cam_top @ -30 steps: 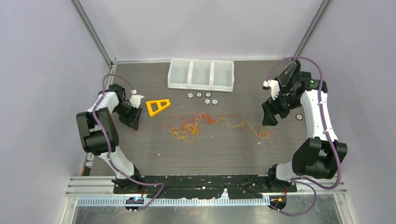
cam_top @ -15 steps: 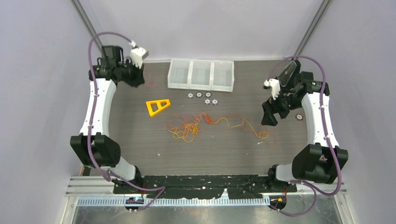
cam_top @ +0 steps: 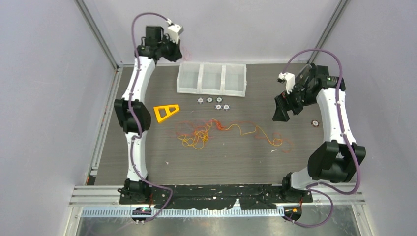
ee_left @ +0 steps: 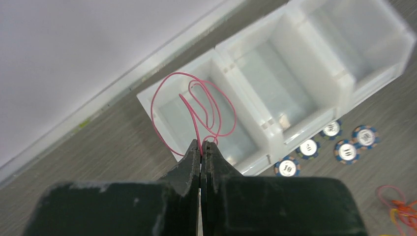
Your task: Untangle the cables
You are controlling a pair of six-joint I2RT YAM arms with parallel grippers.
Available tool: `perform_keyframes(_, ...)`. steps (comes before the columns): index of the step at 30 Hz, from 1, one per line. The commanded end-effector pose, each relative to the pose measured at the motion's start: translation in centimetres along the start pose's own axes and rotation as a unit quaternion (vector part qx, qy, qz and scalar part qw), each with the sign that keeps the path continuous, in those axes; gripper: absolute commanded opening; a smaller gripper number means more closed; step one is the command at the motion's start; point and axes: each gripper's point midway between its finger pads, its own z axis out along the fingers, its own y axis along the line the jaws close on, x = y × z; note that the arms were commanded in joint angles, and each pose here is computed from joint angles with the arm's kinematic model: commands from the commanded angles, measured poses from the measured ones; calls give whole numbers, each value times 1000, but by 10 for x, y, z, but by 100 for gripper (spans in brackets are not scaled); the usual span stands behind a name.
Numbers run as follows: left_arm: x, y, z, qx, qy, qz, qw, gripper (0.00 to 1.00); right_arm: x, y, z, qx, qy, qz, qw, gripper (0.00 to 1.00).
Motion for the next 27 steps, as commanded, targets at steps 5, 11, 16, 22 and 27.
perform_keyframes(5, 7, 14, 24, -44, 7, 62, 997, 58, -34, 3, 19, -17, -1, -16, 1000, 96)
perform_keyframes(11, -8, -54, -64, 78, -10, 67, 995, 100, -50, 36, 60, -57, -21, -65, 996, 99)
perform_keyframes(16, 76, -128, -129, 223, 44, 49, 973, 97, -64, 56, 112, -66, -51, -93, 992, 94)
perform_keyframes(22, 137, -164, -129, 298, 128, -59, 944, 73, -56, 73, 168, -78, -15, -122, 989, 89)
perform_keyframes(27, 140, -186, -95, 341, 95, -59, 933, 71, -44, 68, 188, -78, 7, -110, 991, 87)
